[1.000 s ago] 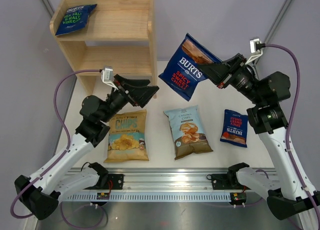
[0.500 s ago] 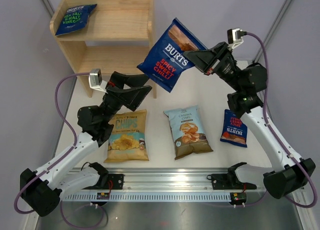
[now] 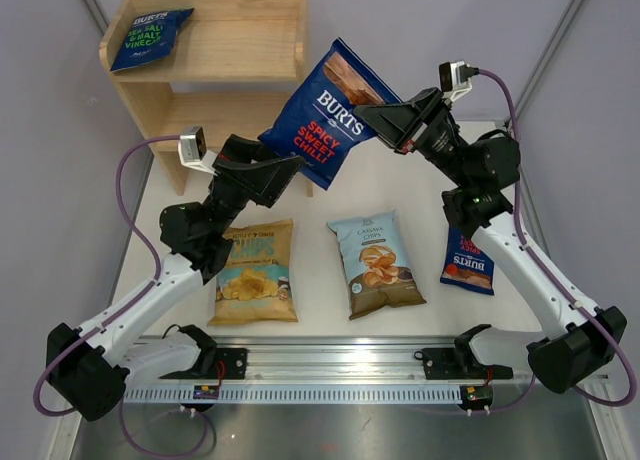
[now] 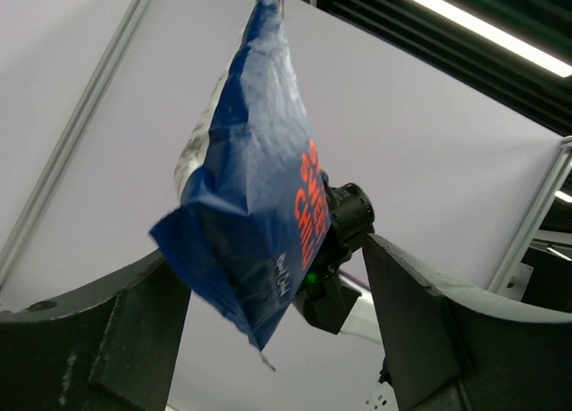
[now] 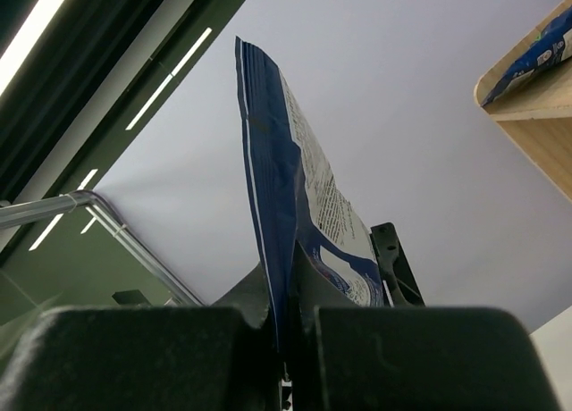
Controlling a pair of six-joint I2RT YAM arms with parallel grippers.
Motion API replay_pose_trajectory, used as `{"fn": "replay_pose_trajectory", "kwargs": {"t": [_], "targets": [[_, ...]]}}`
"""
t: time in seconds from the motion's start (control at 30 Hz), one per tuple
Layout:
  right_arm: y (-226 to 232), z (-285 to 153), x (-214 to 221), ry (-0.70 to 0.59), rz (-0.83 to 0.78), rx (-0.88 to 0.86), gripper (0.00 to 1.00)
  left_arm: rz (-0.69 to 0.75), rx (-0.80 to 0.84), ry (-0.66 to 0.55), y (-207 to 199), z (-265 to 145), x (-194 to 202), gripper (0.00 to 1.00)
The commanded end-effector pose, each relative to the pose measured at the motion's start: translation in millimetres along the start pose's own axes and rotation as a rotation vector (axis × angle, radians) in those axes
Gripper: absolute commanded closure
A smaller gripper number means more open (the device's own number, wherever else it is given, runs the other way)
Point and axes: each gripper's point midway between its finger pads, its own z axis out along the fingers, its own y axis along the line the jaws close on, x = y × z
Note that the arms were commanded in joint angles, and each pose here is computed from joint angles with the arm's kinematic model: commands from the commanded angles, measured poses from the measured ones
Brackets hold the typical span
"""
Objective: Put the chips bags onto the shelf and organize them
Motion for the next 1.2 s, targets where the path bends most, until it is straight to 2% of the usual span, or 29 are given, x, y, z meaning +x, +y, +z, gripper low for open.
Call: {"fn": "replay_pose_trajectory", "kwargs": {"t": [0.0, 0.1, 0.2, 0.23, 0.33, 0.43, 0.47, 0.57, 0.6, 0.7, 0.73, 0.77, 0.83, 0.97, 1.13, 1.17], "targets": [[19.1, -0.4, -0.9, -0.044, -0.039, -0.066, 0.98, 0.023, 0.093, -0.093, -24.0, 5.6, -23.3, 0.26], [8.2, -3.5, 0.2, -0.070, -0.024, -0.049, 0.99, 0.015, 0.122, -0.098, -29.9, 7.9, -25.2, 0.35], [4.9, -5.2, -0.8, -0.088, -0.027, -0.044, 0.98, 0.004, 0.120, -0.090, -27.3, 11.5, -24.1, 0.50], [7.5, -5.8, -2.6, -0.098, -0.028, -0.047, 0.98, 0.003, 0.115, -0.089, -25.9, 11.7, -23.5, 0.62], [5.2, -7.0, -1.9, -0.096, -0.041, -0.030, 0.97, 0.007, 0.101, -0.095, -23.9, 10.9, -24.6, 0.73], [1.1, -11.6, -2.4, -0.110, -0.066, -0.002, 0.87, 0.023, 0.070, -0.086, -18.6, 10.9, -23.3, 0.80], [0.0, -12.8, -2.8, -0.114, -0.086, 0.008, 0.77, 0.030, 0.067, -0.090, -21.3, 10.7, -26.1, 0.83], [-10.2, -19.4, -5.4, -0.136, -0.125, 0.092, 0.62, 0.044, 0.033, -0.072, -17.3, 9.7, -24.7, 0.86], [-12.5, -21.4, -9.0, -0.144, -0.187, 0.118, 0.59, 0.048, 0.024, -0.069, -16.1, 8.9, -24.9, 0.88], [-20.3, -31.1, -22.6, -0.179, -0.303, 0.258, 0.48, 0.064, 0.003, -0.068, -15.9, 0.6, -28.3, 0.88], [-34.1, -40.1, -26.3, -0.188, -0.321, 0.359, 0.45, 0.066, -0.029, -0.058, -10.3, -1.2, -28.2, 0.89], [-30.9, -43.8, -34.2, -0.197, -0.394, 0.391, 0.43, 0.079, -0.060, -0.063, -4.0, -3.6, -33.8, 0.90], [-38.9, -59.2, -42.5, -0.225, -0.433, 0.504, 0.34, 0.080, -0.102, -0.065, -1.0, -9.6, -41.9, 0.92], [-41.7, -86.7, -54.1, -0.261, -0.530, 0.636, 0.32, 0.119, -0.220, -0.113, 17.4, -23.4, -81.2, 0.93], [-39.3, -102.7, -52.9, -0.264, -0.553, 0.677, 0.33, 0.113, -0.459, -0.152, 60.3, -34.3, -122.3, 0.93], [-41.9, -104.8, -51.6, -0.258, -0.555, 0.686, 0.33, 0.131, -0.488, -0.188, 59.3, -32.8, -142.0, 0.92]]}}
